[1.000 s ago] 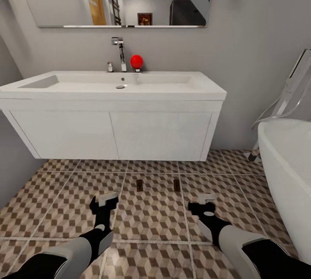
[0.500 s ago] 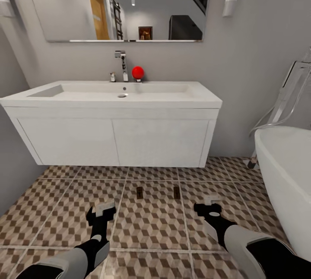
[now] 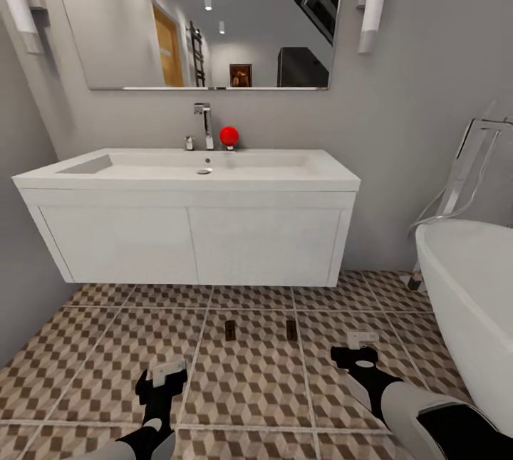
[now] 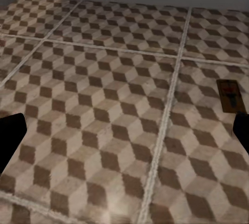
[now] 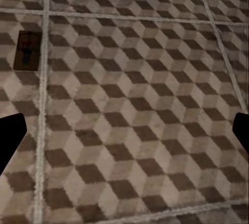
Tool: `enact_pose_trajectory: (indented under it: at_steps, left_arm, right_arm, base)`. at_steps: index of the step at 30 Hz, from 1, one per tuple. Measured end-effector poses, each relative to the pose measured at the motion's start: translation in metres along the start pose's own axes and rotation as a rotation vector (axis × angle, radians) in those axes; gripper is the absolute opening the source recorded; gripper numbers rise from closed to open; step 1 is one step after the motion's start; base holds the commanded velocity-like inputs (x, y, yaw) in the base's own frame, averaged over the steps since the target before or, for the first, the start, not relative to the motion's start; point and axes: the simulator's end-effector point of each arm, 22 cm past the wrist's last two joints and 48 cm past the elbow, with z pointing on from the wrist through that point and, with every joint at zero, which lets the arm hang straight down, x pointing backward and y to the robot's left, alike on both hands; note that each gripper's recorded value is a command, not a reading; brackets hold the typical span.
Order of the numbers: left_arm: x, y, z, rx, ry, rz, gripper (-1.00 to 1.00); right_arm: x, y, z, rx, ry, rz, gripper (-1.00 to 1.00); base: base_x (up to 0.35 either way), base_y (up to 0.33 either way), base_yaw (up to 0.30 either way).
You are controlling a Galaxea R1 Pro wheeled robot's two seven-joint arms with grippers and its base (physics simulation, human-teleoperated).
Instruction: Take the four mousetraps from the cabinet in the bathroom and place them on the bathroom floor. Make sure all four end up on the same floor surface, and ensure that at least two of them are either under or directly next to the same bathroom sink.
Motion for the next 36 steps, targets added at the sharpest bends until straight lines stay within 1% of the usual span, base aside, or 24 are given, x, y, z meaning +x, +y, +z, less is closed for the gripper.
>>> enact_pose_trajectory:
  at_steps: [4, 8, 10, 15, 21, 22, 27, 31, 36]
  left_arm:
    - [0.007, 0.003, -0.008, -0.001, 0.009, 0.003, 1.00]
    - [0.014, 0.006, -0.016, -0.001, 0.019, 0.007, 1.00]
    - [0.013, 0.007, -0.018, -0.001, 0.019, 0.007, 1.00]
    - [0.027, 0.012, -0.028, -0.003, 0.052, 0.019, 1.00]
    - [0.043, 0.019, -0.043, -0.007, 0.107, 0.038, 1.00]
    - [0.040, 0.019, -0.044, -0.006, 0.106, 0.039, 1.00]
    - [0.053, 0.025, -0.059, -0.009, 0.145, 0.050, 1.00]
    - [0.057, 0.030, -0.068, -0.012, 0.165, 0.058, 1.00]
    - [0.055, 0.036, -0.074, -0.017, 0.180, 0.066, 1.00]
  right_arm:
    - [0.013, -0.018, -0.004, 0.021, 0.013, -0.006, 1.00]
    - [0.022, -0.031, -0.009, 0.035, 0.020, -0.009, 1.00]
    - [0.023, -0.033, -0.011, 0.038, 0.018, -0.009, 1.00]
    - [0.039, -0.044, -0.018, 0.050, 0.031, -0.012, 1.00]
    - [0.065, -0.056, -0.029, 0.063, 0.080, -0.024, 1.00]
    - [0.063, -0.057, -0.030, 0.063, 0.080, -0.025, 1.00]
    - [0.080, -0.063, -0.040, 0.067, 0.115, -0.034, 1.00]
    - [0.089, -0.071, -0.047, 0.074, 0.137, -0.042, 1.00]
    - [0.099, -0.082, -0.057, 0.081, 0.163, -0.052, 1.00]
  base:
    - [0.000, 0.000, 0.000]
    - [0.000, 0.000, 0.000]
    - [0.000, 0.000, 0.000]
    - [0.000, 0.000, 0.000]
    - [0.000, 0.000, 0.000]
    - [0.000, 0.000, 0.000]
    - [0.000, 0.000, 0.000]
    - [0.000, 0.000, 0.000]
    - [0.000, 0.000, 0.000]
